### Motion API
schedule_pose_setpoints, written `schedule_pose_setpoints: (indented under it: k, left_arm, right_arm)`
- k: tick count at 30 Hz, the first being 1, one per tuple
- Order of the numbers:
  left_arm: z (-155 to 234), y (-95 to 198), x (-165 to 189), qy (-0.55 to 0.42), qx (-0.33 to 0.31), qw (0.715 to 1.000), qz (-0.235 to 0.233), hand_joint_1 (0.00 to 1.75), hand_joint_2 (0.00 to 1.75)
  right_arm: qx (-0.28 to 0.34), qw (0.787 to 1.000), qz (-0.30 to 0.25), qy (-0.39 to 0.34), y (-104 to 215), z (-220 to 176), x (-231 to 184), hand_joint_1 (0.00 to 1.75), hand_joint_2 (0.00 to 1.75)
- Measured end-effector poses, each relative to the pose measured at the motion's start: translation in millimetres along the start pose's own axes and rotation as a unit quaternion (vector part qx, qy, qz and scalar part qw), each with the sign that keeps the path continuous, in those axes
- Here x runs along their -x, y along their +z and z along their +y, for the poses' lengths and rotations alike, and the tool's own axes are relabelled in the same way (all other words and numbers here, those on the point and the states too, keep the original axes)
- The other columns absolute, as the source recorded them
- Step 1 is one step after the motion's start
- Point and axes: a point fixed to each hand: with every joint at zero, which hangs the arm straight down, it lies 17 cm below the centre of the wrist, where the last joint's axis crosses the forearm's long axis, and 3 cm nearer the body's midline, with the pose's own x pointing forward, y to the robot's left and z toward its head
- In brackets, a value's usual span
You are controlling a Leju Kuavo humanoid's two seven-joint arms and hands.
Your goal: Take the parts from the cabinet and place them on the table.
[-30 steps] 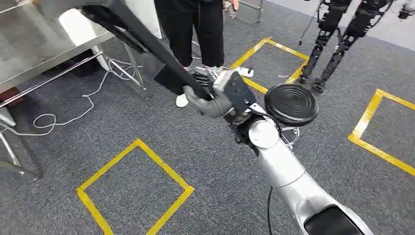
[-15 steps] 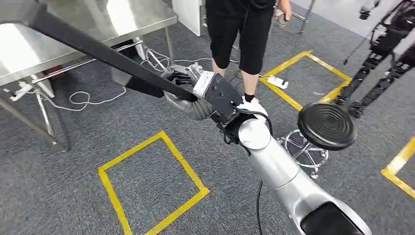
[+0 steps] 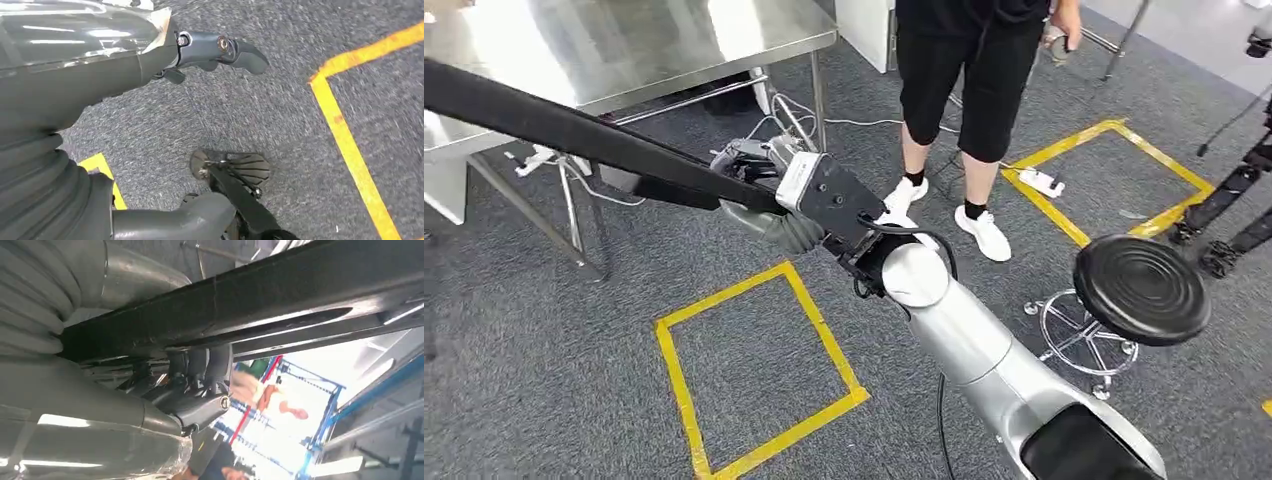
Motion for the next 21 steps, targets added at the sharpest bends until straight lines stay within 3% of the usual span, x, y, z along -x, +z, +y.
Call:
schedule_pose_setpoints:
  k: [10, 21]
  left_arm:
    - [1, -2, -3, 0.007, -0.005, 1.000, -0.001, 0.00, 1.75]
    - [4, 1, 3, 0.010, -0.009, 1.000, 0.005, 0.00, 1.75]
  right_arm:
    - [-0.007, 1.000, -0.020, -0.003, -8, 3, -9, 1.75, 1.75]
    - [-0.006, 1.000, -0.003, -0.008, -5, 3, 9, 1.75, 1.75]
